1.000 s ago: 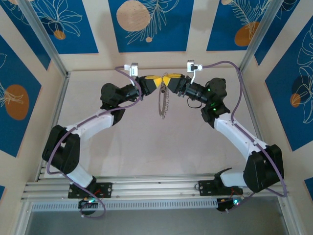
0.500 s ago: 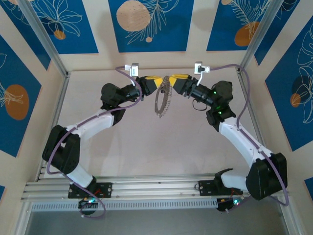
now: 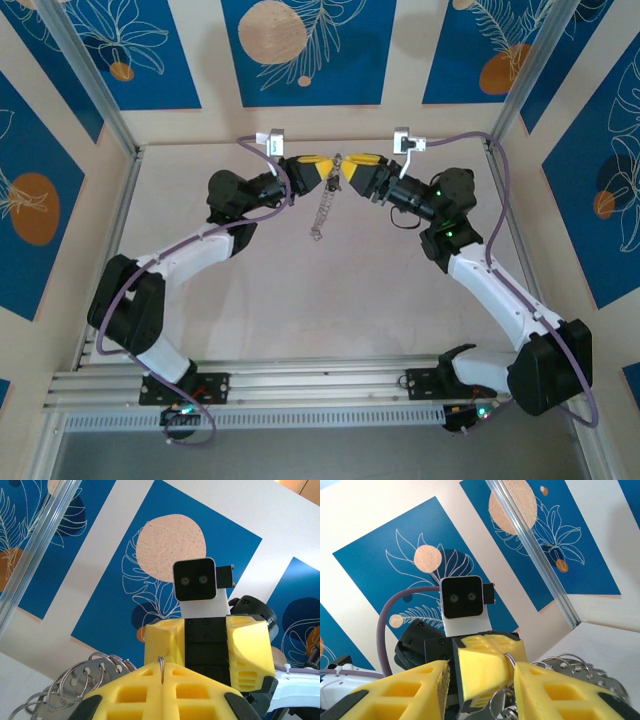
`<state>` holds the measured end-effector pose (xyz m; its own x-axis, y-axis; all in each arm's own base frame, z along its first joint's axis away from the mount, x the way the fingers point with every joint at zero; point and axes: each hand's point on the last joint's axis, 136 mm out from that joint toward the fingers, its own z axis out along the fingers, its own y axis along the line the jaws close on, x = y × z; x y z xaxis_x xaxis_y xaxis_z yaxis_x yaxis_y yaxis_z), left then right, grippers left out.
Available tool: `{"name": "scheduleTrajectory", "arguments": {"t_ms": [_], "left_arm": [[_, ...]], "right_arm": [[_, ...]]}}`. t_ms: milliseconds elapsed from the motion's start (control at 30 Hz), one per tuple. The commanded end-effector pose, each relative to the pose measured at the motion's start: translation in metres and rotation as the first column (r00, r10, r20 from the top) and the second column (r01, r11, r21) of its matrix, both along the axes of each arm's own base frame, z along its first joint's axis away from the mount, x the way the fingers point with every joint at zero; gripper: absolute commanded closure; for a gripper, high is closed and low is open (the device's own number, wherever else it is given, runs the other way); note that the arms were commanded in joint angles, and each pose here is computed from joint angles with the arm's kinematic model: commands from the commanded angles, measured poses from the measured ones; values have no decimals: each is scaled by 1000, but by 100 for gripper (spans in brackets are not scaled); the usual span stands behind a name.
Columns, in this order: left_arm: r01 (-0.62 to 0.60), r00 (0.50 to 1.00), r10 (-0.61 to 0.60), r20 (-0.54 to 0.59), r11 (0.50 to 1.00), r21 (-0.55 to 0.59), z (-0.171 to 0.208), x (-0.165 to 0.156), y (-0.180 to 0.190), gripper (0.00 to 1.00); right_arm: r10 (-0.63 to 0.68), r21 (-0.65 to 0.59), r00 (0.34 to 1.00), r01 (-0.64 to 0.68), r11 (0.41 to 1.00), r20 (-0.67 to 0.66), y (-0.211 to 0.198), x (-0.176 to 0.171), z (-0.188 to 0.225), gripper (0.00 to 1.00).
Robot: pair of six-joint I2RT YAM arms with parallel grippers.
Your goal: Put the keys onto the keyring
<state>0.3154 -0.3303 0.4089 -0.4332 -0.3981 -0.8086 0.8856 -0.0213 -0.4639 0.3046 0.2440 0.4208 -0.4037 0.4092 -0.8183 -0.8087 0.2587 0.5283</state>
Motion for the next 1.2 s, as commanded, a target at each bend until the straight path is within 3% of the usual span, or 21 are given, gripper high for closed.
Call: {"name": "scheduleTrajectory", "arguments": {"t_ms": [0, 367, 700, 833, 1067, 1167], "left_arm": [[11, 996, -7, 87, 999, -44, 24, -12, 1, 100], [12, 996, -7, 92, 999, -44, 26, -13, 1, 100], [13, 996, -9, 91, 999, -43, 25, -13, 1, 100], [13, 996, -9, 92, 999, -45, 26, -13, 0, 100], [7, 994, -5, 106, 1000, -19, 25, -14, 1, 100], [-6, 992, 4, 126, 1000, 17, 25, -15, 4, 84]], "right_arm": [[9, 2, 999, -9, 1000, 34, 5, 2, 9, 61], [16, -3, 1000, -16, 1000, 10, 11, 9, 0, 63], [90, -13, 996, -89, 996, 9, 21, 6, -2, 81], [99, -19, 995, -99, 995, 7, 22, 5, -4, 99], [87, -41, 996, -87, 995, -6, 11, 12, -9, 100], [103, -74, 995, -104, 992, -14, 4, 14, -12, 100]]}}
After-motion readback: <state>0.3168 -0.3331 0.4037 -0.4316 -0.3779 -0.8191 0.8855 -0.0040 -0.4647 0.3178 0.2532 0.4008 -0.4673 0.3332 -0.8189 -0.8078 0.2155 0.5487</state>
